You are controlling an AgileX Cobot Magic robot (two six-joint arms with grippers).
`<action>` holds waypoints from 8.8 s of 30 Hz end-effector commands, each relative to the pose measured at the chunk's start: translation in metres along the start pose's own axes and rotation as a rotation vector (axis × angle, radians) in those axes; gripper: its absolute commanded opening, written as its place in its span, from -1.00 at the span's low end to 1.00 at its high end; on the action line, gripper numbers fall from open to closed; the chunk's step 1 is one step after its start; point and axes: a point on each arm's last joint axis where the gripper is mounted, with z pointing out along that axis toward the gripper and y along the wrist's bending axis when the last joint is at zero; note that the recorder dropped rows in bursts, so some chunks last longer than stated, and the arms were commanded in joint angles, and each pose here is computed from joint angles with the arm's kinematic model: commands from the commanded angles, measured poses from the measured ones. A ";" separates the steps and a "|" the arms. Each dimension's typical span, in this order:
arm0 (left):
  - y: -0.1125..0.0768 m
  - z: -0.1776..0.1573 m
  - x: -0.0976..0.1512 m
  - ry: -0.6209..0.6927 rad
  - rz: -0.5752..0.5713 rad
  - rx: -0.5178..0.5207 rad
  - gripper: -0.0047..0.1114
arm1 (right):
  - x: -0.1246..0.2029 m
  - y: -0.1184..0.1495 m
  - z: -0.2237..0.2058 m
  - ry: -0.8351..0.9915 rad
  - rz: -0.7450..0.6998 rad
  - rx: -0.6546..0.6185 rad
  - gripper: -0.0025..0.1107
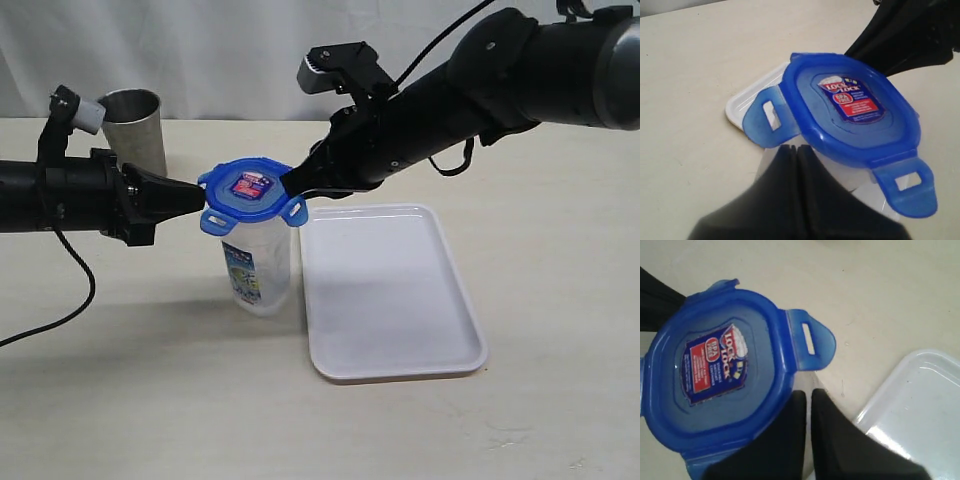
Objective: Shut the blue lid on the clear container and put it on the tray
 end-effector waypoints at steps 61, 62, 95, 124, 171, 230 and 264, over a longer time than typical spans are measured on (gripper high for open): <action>0.002 0.001 0.003 0.044 0.059 -0.013 -0.92 | -0.012 0.049 0.014 -0.051 -0.111 0.075 -0.88; 0.002 0.001 0.003 0.044 0.059 -0.013 -0.92 | -0.012 0.049 0.014 -0.051 -0.111 0.075 -0.88; -0.002 -0.002 0.018 0.210 0.195 0.041 0.50 | -0.010 0.051 0.005 -0.076 -0.124 0.089 -0.88; 0.003 0.034 0.039 0.230 0.063 0.027 0.68 | -0.009 0.051 0.005 -0.068 -0.148 0.089 -0.88; 0.065 -0.057 0.000 0.130 -0.098 -0.587 0.68 | -0.009 0.051 0.005 -0.066 -0.159 0.095 -0.88; -0.024 -0.062 0.048 -0.267 0.135 -0.715 0.68 | -0.008 0.050 0.005 -0.058 -0.168 0.093 -0.88; -0.002 0.073 0.079 -0.117 0.444 -0.049 0.68 | -0.008 0.050 0.005 -0.061 -0.127 0.091 -0.88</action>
